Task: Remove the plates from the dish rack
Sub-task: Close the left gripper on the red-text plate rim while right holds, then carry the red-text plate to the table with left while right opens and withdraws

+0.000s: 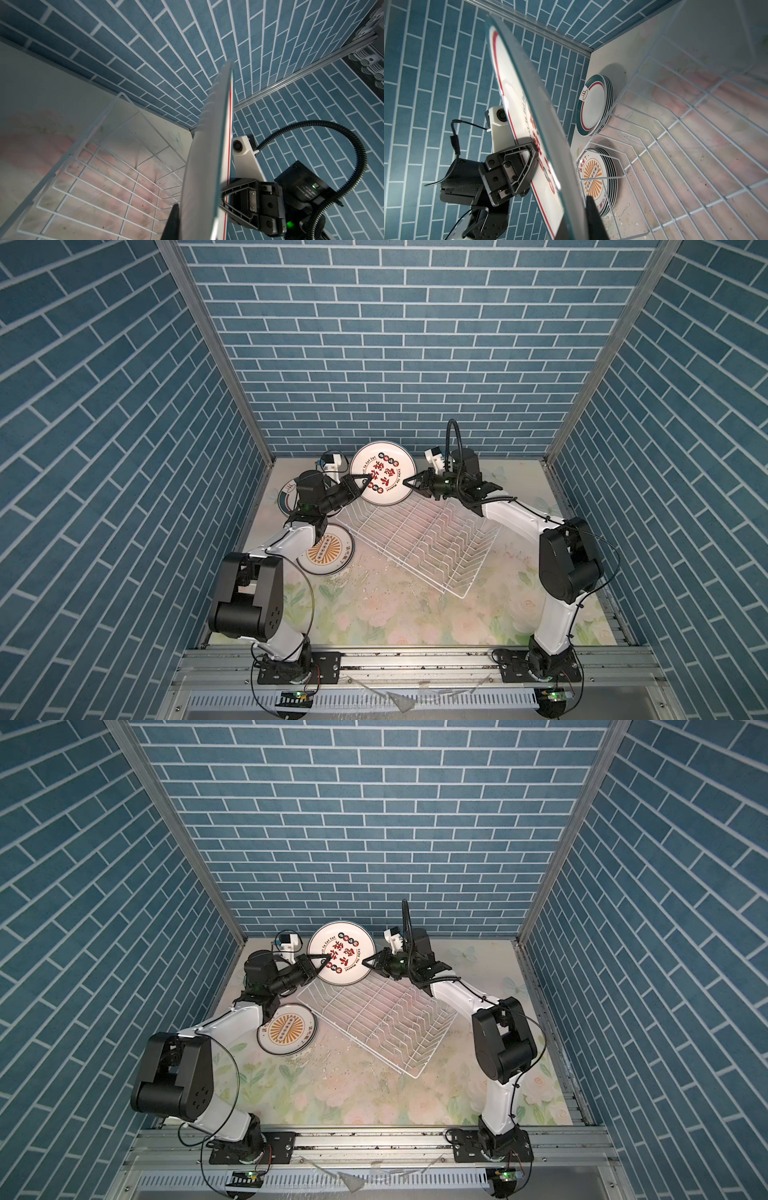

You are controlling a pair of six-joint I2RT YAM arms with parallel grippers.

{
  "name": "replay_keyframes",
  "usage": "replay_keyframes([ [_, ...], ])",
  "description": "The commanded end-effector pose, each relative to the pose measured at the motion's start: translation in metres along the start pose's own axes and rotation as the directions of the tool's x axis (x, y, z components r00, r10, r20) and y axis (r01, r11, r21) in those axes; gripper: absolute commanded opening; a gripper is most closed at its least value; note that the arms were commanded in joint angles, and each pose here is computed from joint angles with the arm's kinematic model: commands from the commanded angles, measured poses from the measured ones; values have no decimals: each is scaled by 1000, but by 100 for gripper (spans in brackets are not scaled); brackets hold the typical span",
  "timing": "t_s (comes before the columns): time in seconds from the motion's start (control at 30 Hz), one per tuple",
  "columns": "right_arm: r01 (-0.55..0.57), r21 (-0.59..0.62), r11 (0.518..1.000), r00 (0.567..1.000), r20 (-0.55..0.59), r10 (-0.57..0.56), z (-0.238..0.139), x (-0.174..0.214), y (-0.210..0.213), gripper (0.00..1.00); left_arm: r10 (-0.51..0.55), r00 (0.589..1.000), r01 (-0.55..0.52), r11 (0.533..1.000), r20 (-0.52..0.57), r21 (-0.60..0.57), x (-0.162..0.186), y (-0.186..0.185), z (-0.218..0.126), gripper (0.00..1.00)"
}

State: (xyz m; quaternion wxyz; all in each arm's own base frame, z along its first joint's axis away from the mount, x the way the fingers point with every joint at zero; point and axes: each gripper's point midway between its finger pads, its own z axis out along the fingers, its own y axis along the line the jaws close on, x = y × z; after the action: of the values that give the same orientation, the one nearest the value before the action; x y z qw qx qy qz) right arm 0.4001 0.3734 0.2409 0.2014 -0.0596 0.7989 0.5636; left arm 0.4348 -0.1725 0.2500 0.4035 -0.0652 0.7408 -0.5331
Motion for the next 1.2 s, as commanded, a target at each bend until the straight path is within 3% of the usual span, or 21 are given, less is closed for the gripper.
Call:
replay_keyframes([
  [0.0,150,-83,985,988,36,-147,-5,-16,50,25,54,998,-54,998,-19,11,0,-9,-2,0],
  [0.13,191,-5,982,981,29,-191,-10,-17,46,43,61,998,-61,998,3,-3,-15,-9,-13,0],
  [0.3,276,259,925,956,21,-292,-33,-24,19,50,48,995,-43,997,82,-58,-48,1,-47,0],
  [0.4,325,414,850,932,12,-362,-55,-29,4,52,42,989,-26,993,139,-116,-69,13,-73,0],
  [0.53,358,608,709,900,-21,-436,-91,-37,-14,54,44,975,5,975,217,-220,-92,36,-106,0],
  [0.67,351,758,549,873,-53,-485,-129,-42,-27,56,55,960,60,917,275,-394,-109,75,-135,0],
  [0.8,316,855,411,854,-67,-516,-170,-42,-32,59,44,947,122,865,317,-487,-123,112,-149,0],
  [0.9,295,899,324,840,-81,-537,-196,-39,-32,73,51,945,142,827,324,-544,-133,135,-153,0],
  [1.03,268,930,252,834,-92,-545,-223,-32,-34,99,39,948,166,788,317,-593,-143,166,-152,0],
  [1.17,256,938,234,843,-98,-529,-235,-22,-42,99,-18,950,211,775,312,-596,-145,197,-144,0],
])
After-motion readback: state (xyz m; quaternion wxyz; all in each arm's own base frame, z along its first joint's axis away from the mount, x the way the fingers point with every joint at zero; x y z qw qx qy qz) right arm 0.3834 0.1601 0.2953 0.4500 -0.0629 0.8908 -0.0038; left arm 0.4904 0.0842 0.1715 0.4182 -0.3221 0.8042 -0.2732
